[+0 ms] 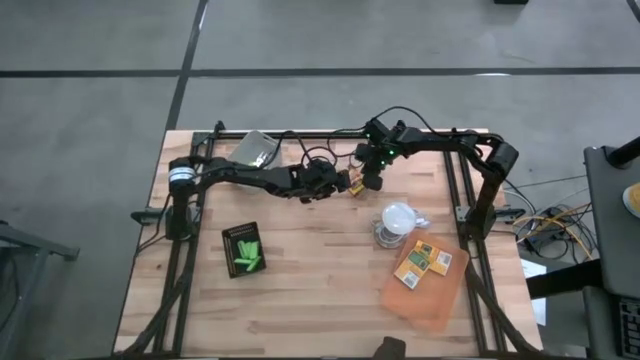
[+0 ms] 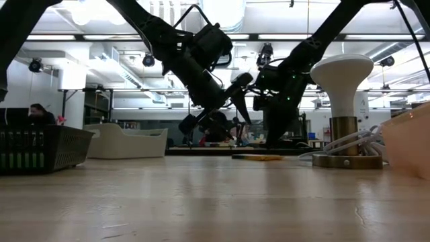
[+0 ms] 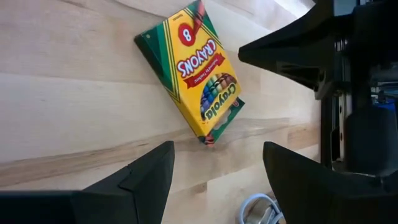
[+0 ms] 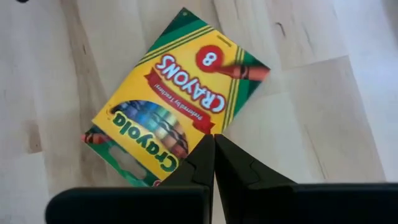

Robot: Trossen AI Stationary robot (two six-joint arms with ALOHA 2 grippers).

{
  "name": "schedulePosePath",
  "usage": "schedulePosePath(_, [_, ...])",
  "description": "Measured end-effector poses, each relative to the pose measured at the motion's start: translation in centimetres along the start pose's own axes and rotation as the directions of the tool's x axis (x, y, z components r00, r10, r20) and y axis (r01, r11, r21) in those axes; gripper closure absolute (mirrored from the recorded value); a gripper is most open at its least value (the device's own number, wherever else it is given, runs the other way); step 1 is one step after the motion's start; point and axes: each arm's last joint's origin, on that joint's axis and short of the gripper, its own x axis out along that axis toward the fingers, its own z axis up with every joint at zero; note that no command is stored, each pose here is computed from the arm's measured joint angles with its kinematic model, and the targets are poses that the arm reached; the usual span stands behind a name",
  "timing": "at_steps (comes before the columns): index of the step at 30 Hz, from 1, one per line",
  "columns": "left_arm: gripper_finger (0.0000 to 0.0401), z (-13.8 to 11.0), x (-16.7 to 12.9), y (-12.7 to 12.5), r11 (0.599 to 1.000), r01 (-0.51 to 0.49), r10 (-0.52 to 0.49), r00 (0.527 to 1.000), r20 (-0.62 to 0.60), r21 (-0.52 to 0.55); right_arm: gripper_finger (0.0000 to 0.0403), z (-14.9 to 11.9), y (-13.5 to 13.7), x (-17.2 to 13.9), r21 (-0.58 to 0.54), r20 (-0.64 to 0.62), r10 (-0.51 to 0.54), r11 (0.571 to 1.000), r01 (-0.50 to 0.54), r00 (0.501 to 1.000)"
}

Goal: Pick & Place School Supplies
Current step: Put the yellow yellow crayon box into the orange bin

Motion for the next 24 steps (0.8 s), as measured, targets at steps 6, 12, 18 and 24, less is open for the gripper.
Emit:
schedulePosePath(6, [0.0149, 0.0, 0.0, 0.0, 1.000, 0.000, 0.000, 1.000, 0.000, 0.001, 0.0394, -0.5, 0.1, 0.4, -0.002, -0.018, 0.012, 1.000, -0.012, 1.000])
schedulePosePath(12, [0.0149, 0.0, 0.0, 0.0, 1.000, -0.001, 0.001, 1.000, -0.001, 0.002, 0.0394, -0.7, 0.2, 0.5, -0.001, -0.021, 0.016, 1.000, -0.016, 1.000])
schedulePosePath(18, [0.0149, 0.0, 0.0, 0.0, 1.000, -0.001, 0.001, 1.000, 0.000, 0.007, 0.0394, -0.9, 0.3, 0.6, 0.002, -0.025, 0.027, 1.000, -0.027, 0.999])
schedulePosePath(24, [0.0149, 0.0, 0.0, 0.0, 1.000, -0.001, 0.001, 1.000, -0.001, 0.007, 0.0394, -1.6, 0.5, 0.9, 0.009, -0.040, 0.035, 0.999, -0.035, 0.999])
